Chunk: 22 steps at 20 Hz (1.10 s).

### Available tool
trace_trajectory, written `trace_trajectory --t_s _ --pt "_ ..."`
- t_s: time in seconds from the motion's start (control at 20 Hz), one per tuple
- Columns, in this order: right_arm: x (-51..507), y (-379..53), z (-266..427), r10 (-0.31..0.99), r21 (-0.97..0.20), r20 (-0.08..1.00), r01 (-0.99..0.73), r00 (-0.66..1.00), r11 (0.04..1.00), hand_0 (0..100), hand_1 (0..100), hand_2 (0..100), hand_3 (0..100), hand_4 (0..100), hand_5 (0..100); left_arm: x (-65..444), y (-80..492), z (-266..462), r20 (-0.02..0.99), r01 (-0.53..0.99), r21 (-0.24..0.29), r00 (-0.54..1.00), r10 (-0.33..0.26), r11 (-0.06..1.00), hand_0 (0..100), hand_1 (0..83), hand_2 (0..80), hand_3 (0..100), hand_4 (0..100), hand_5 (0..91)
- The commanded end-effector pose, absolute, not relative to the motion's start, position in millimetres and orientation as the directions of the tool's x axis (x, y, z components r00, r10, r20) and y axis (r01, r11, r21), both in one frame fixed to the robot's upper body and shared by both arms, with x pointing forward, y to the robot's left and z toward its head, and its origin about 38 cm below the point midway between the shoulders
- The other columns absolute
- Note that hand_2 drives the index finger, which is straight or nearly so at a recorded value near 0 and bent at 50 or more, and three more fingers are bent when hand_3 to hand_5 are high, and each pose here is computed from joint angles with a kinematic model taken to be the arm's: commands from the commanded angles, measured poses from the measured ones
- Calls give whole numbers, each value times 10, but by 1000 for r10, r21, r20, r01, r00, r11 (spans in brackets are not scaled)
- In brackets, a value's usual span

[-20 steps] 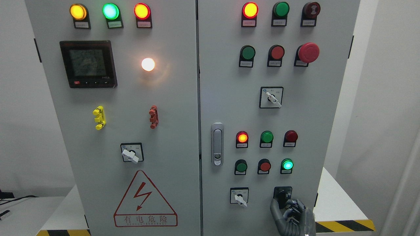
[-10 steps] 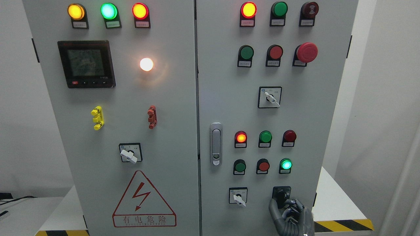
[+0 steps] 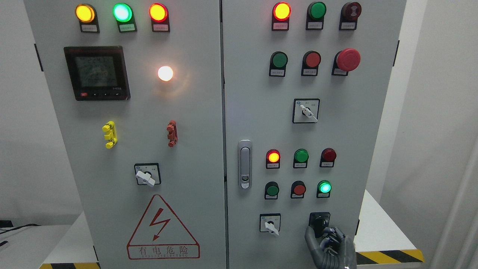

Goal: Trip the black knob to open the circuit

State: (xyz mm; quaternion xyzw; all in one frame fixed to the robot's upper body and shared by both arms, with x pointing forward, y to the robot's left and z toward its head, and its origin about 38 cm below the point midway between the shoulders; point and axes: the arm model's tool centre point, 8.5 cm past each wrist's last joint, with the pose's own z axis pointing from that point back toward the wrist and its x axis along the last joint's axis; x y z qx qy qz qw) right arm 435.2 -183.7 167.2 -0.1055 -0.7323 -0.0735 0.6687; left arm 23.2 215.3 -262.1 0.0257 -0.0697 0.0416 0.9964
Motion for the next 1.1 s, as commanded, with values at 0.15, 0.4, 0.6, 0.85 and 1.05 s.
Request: trace_trajectory --t_s 0.15,0.4,0.6,0.85,1.05 --pt "4346 -1814 1710 45 -18 993 244 -105 970 309 712 633 944 896 961 231 2140 -2621 140 -56 43 989 49 998 120 389 0 0 0 0" --pt "4346 -1822 1708 53 -26 993 248 -105 968 310 713 626 941 896 958 231 2149 -2621 140 -56 45 989 49 997 120 389 0 0 0 0" --pt "4342 -1824 1703 59 -32 993 250 -104 968 312 714 602 928 892 955 231 2150 -2621 140 -56 45 989 49 997 120 389 0 0 0 0" --pt "4343 -1829 1704 61 -33 993 252 -104 967 314 717 588 913 880 951 231 2149 -2621 140 -56 45 989 49 997 120 389 0 0 0 0" --pt "4341 -1839 1710 81 -51 991 260 -106 964 317 720 586 910 875 949 236 2150 -2621 142 -56 45 989 49 997 120 389 0 0 0 0"
